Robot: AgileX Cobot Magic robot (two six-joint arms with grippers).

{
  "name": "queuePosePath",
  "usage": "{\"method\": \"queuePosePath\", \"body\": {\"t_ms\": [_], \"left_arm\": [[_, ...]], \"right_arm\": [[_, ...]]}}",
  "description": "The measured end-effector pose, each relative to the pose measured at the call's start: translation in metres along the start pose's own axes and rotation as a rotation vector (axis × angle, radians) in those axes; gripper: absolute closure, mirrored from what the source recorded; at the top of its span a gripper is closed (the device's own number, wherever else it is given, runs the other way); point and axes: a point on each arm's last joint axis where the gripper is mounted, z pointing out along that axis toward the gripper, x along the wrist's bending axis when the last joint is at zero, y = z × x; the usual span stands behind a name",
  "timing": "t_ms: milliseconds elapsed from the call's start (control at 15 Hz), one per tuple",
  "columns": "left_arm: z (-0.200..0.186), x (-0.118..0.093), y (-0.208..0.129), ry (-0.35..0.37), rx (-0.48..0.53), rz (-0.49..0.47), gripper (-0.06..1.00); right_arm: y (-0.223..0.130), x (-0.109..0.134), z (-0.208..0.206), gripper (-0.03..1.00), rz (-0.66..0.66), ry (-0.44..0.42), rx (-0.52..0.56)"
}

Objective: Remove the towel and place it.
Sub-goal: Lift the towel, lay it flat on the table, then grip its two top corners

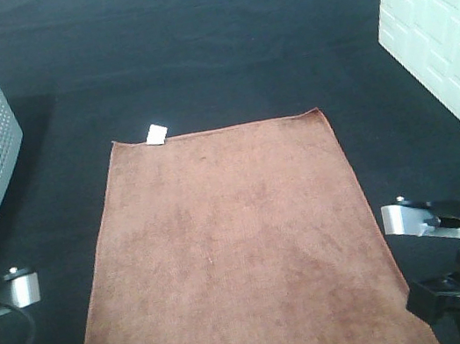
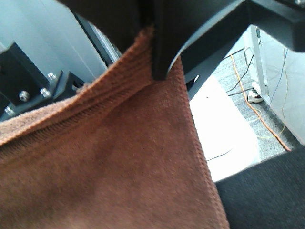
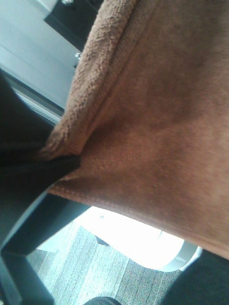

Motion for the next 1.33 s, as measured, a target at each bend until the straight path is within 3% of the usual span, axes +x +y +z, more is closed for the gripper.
{"method": "queuePosePath", "body": {"t_ms": [133,467,733,867,933,1200,1333], "left_arm": [[0.005,-0.001,0.004,0.012,0.018,0.004,0.94],[0.020,-0.021,0.003,0.083,-0.001,0.124,0.94],[0.021,-0.024,0.003,0.073,-0.005,0.122,0.94],[0.021,-0.024,0.003,0.072,-0.005,0.120,0.85],[0.021,-0.025,0.003,0.071,-0.009,0.120,0.75],[0.021,-0.028,0.004,0.031,-0.016,0.096,0.29],[0.021,-0.029,0.003,0.023,-0.013,0.093,0.24]], "right_arm": [[0.006,-0.002,0.003,0.97,0.007,-0.008,0.006],[0.008,-0.008,0.004,0.97,-0.015,-0.058,0.009],[0.008,-0.008,0.004,0.97,-0.017,-0.049,0.011],[0.008,-0.008,0.004,0.90,-0.015,-0.047,0.010],[0.008,-0.008,0.004,0.84,-0.015,-0.045,0.009],[0.009,-0.005,0.003,0.45,0.006,-0.003,-0.004],[0.011,-0.005,0.003,0.36,0.007,-0.003,-0.017]]}}
